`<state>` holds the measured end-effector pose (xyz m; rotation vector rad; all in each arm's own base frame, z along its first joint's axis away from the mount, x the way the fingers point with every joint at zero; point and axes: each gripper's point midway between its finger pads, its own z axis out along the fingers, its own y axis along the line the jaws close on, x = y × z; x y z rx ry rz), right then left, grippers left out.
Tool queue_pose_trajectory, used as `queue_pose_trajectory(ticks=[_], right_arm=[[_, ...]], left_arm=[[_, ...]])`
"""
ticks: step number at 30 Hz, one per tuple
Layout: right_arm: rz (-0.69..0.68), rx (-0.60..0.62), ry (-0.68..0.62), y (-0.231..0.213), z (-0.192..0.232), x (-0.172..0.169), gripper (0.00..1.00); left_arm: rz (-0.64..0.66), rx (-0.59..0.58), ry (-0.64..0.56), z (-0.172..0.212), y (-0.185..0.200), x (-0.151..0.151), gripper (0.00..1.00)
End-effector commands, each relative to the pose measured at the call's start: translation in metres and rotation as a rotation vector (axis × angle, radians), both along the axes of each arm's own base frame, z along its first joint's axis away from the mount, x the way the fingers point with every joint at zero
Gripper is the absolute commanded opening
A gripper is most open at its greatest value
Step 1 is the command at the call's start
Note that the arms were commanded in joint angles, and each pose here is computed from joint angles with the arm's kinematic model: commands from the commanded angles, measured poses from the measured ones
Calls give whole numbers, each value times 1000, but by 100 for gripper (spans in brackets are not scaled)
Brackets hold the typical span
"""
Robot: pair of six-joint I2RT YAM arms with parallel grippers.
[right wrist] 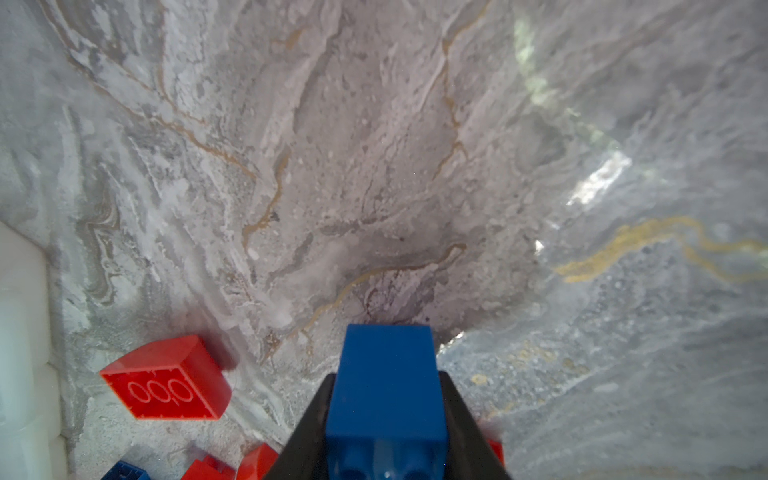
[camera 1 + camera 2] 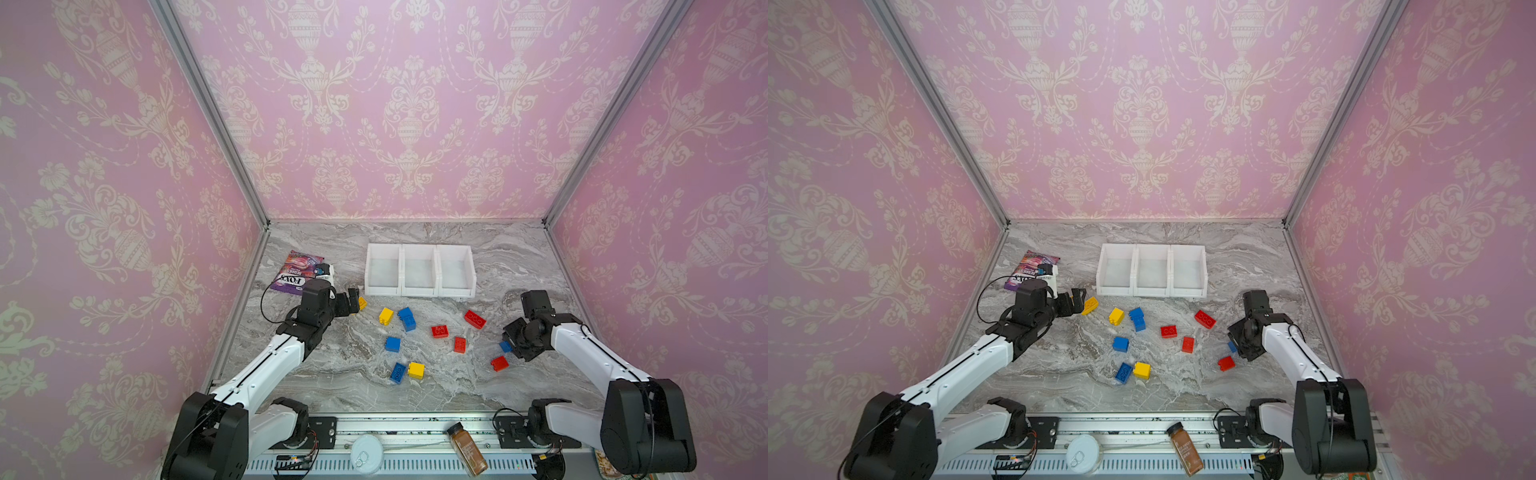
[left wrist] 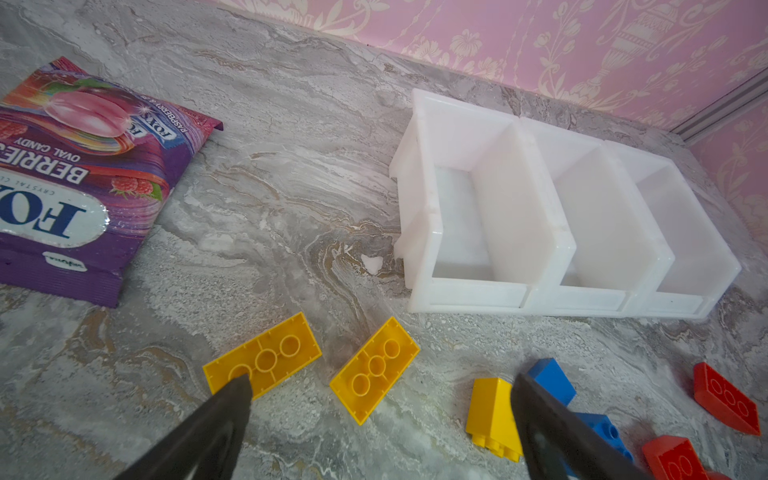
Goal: Sort the legos into containers by color
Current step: 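Carry the blue brick with the right gripper over the farthest bin compartment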
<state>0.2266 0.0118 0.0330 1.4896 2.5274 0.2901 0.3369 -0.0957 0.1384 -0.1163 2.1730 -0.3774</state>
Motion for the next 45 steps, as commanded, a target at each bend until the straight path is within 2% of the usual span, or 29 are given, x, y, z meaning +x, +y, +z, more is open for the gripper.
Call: queue_pose_trajectory(ticks=[1, 8, 15, 22, 26, 33, 45], right_arm=[[78, -68, -57, -1, 22, 10, 25], [267, -204, -187, 19, 74, 61, 25], [479, -304, -267, 65, 101, 119, 26], [559, -358, -363, 93, 125, 181, 26], [608, -355, -368, 109, 122, 206, 27], [650, -352, -320, 125, 96, 229, 29], [686, -306, -210, 136, 47, 235, 33]], left_arm=[[-3, 19, 10, -3, 2, -6, 99], [13, -9, 6, -2, 1, -5, 99], [21, -25, 13, -4, 2, -11, 99], [26, -36, 36, -7, 4, -19, 99], [34, -41, 37, -7, 5, -23, 99], [41, -43, 45, -8, 6, -25, 99], [42, -37, 63, -11, 7, -25, 99]])
